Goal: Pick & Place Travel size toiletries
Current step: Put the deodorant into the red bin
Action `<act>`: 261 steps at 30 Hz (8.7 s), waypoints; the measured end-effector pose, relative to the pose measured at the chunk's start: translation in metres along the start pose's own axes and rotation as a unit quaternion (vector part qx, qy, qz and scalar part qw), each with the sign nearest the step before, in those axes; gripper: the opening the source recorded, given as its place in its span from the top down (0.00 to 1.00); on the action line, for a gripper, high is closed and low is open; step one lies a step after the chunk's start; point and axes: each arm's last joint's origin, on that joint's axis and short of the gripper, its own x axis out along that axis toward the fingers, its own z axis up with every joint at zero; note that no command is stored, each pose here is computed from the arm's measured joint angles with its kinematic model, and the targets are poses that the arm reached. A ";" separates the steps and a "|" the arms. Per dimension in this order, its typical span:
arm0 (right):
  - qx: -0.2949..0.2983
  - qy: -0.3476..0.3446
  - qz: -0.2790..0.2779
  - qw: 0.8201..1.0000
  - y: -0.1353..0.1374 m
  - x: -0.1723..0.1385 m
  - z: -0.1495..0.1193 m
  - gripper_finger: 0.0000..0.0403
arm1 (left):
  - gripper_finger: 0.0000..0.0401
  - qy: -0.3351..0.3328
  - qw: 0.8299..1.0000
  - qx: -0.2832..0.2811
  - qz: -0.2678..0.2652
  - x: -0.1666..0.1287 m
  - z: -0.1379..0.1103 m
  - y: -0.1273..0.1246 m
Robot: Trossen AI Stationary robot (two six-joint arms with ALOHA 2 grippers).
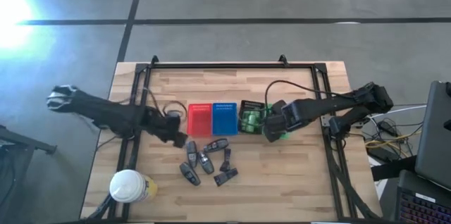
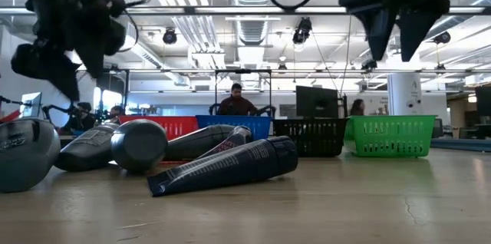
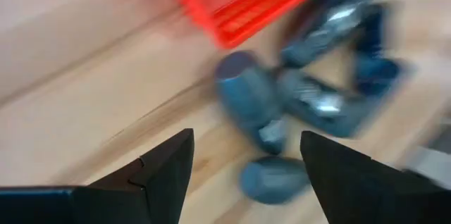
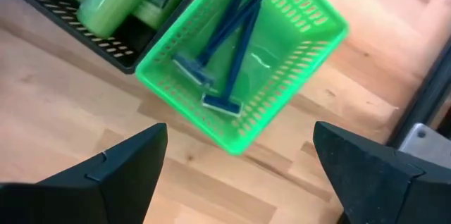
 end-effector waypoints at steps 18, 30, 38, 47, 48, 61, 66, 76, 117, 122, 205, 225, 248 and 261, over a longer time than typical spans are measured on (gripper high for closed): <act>-0.003 -0.044 0.005 0.999 -0.046 0.002 -0.028 0.18 | 0.34 -0.059 0.984 -0.128 0.107 0.084 -0.008 -0.044; 0.033 -0.048 0.018 0.998 -0.070 0.009 -0.035 0.23 | 0.35 -0.027 0.982 -0.113 0.147 0.101 -0.010 -0.044; 0.034 -0.066 0.032 0.997 -0.066 0.009 -0.034 0.27 | 0.52 -0.020 0.985 -0.113 0.128 0.090 -0.009 -0.047; 0.037 -0.071 0.034 0.996 -0.066 0.010 -0.033 0.29 | 0.54 -0.035 0.986 -0.095 0.132 0.083 -0.007 -0.045; 0.037 -0.072 0.034 0.996 -0.065 0.010 -0.033 0.29 | 0.54 -0.037 0.986 -0.093 0.133 0.083 -0.006 -0.045; 0.052 -0.080 0.048 0.994 -0.063 0.009 -0.032 0.21 | 0.29 -0.033 0.980 -0.072 0.185 0.080 -0.008 -0.035; 0.062 -0.082 0.052 0.993 -0.062 0.009 -0.032 0.18 | 0.16 0.010 0.980 -0.078 0.182 0.080 -0.018 -0.037; 0.067 -0.086 0.054 0.993 -0.061 0.010 -0.031 0.14 | 0.15 0.009 0.981 -0.092 0.171 0.080 -0.037 -0.041; 0.067 -0.096 0.060 0.991 -0.060 0.011 -0.031 0.17 | 0.48 -0.019 0.981 -0.065 0.183 0.086 -0.036 -0.030; 0.064 -0.097 0.060 0.991 -0.060 0.011 -0.031 0.15 | 0.48 -0.002 0.991 -0.058 0.120 0.060 -0.033 -0.056; 0.044 -0.102 0.057 0.992 -0.059 0.016 -0.031 0.26 | 0.47 -0.141 0.988 -0.036 0.052 0.012 0.010 -0.092; 0.074 -0.112 0.060 0.989 -0.059 0.016 -0.030 0.22 | 0.26 -0.213 0.966 -0.122 0.080 0.069 0.088 -0.063; 0.002 -0.110 0.056 0.992 -0.058 0.016 -0.031 0.15 | 0.07 -0.041 0.850 0.516 -0.094 0.022 -0.047 -0.123; 0.007 -0.079 0.075 0.994 -0.056 0.016 -0.032 0.23 | 0.09 0.001 0.523 0.852 0.018 0.072 -0.043 -0.124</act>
